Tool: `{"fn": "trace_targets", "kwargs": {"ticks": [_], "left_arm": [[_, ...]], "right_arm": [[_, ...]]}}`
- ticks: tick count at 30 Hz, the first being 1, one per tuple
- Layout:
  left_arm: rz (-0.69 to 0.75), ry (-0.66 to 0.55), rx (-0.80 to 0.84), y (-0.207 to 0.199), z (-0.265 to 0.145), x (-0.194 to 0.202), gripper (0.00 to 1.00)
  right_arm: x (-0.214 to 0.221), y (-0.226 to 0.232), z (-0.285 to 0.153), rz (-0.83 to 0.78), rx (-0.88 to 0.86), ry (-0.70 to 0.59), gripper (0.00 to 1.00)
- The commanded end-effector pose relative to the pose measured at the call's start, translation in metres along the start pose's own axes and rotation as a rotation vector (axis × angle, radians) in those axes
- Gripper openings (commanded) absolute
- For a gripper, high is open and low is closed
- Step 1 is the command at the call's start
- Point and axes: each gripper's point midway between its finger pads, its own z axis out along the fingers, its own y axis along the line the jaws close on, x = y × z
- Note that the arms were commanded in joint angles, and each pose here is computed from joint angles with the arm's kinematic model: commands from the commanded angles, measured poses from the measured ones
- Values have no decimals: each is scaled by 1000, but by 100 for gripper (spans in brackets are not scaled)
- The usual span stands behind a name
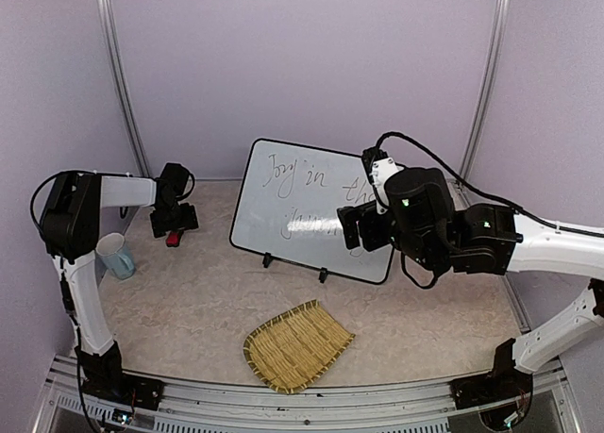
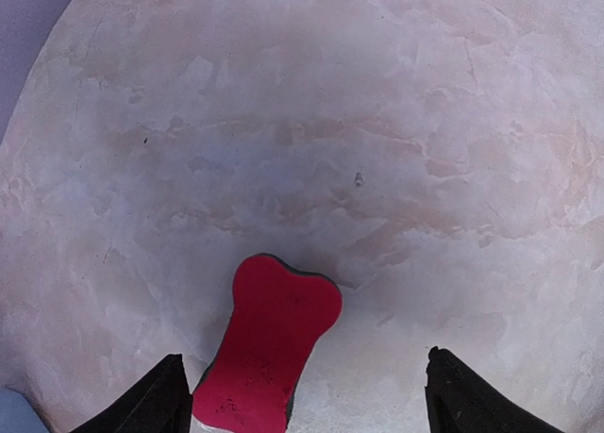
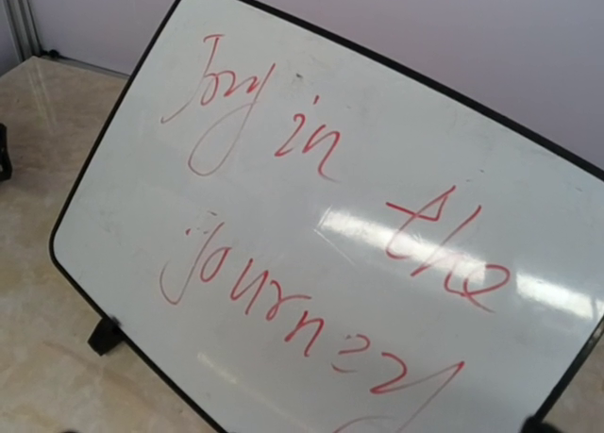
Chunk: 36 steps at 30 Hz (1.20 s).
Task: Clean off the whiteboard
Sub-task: Pick up the whiteboard eraser from the corner of the board.
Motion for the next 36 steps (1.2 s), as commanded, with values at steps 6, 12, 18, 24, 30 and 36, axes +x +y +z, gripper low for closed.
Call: {"fn": "trace_targets", "kwargs": {"ticks": [6, 12, 18, 24, 30, 36], "left_arm": [[-19, -2, -5, 7, 10, -3, 79], [-37, 9, 0, 11, 16, -2, 73], [-36, 28, -14, 13, 25, 3, 71], [-45, 27, 1, 12, 26, 2, 64], [-51, 28, 1, 13, 27, 6, 56], [-56, 41, 17, 11, 30, 12, 42]], "right_arm": [[0, -6, -3, 19, 7, -6, 100], [-1, -6, -3, 24, 6, -5, 100], [1, -6, -3, 22, 7, -1, 100], [2, -5, -2, 20, 6, 3, 100], [3, -2, 1, 16, 3, 8, 100], [3, 2, 4, 3, -1, 13, 100]]}}
